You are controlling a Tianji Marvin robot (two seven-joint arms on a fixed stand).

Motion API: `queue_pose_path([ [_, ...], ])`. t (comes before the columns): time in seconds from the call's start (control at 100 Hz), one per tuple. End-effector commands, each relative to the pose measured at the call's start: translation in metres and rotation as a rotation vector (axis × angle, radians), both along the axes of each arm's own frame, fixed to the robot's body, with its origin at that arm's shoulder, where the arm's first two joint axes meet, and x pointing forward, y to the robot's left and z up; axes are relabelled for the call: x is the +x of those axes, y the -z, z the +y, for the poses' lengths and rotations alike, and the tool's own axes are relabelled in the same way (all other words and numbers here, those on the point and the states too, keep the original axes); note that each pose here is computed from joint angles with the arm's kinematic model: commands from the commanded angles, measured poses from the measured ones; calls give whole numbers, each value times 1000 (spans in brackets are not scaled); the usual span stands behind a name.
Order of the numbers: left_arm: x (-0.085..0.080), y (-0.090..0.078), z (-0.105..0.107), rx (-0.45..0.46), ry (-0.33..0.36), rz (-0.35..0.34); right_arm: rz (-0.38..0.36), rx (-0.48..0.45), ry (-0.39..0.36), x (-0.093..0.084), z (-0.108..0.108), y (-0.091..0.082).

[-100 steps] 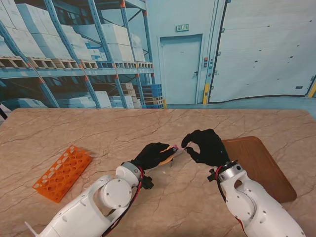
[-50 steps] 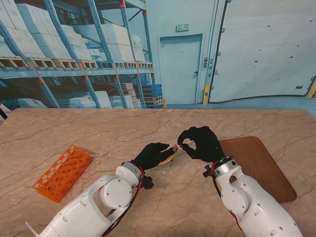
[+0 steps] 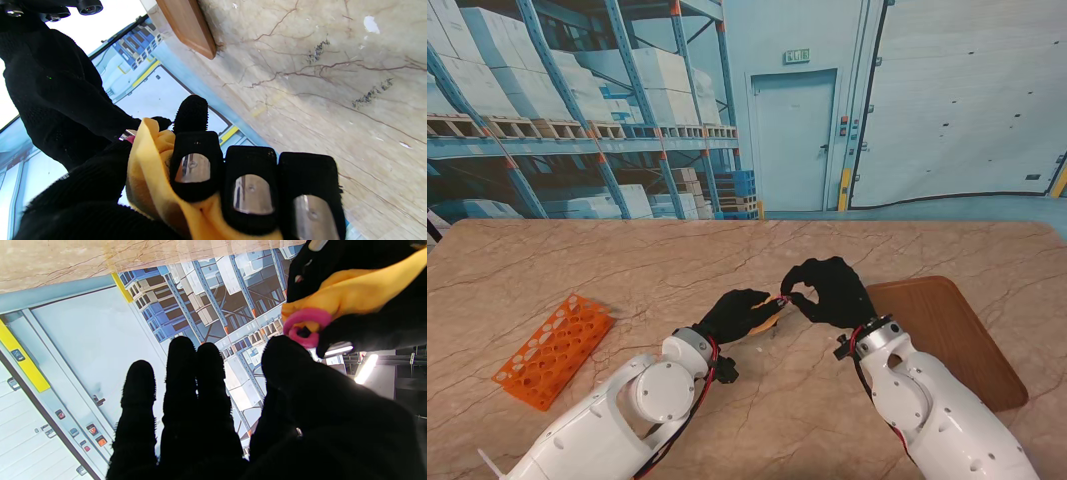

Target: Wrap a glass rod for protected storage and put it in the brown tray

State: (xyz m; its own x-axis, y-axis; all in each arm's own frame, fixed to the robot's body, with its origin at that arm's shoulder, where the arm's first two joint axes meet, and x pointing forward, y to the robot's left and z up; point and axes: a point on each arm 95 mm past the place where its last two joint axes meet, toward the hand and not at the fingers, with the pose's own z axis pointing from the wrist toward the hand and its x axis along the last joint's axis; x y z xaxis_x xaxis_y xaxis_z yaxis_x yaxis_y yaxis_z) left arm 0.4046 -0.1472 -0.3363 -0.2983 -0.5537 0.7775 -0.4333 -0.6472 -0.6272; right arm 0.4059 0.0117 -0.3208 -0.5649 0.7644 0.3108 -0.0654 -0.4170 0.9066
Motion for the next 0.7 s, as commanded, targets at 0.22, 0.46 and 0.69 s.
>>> queue_pose_path([
  [0.22, -2, 0, -4, -6, 1, 11, 4, 2, -36, -2, 6, 3],
  [0.46, -2, 0, -4, -5, 2, 13, 12, 3, -50, -2, 9, 5],
  [0.69, -3, 0, -4, -6, 3, 16, 19, 5, -64, -2, 13, 6],
])
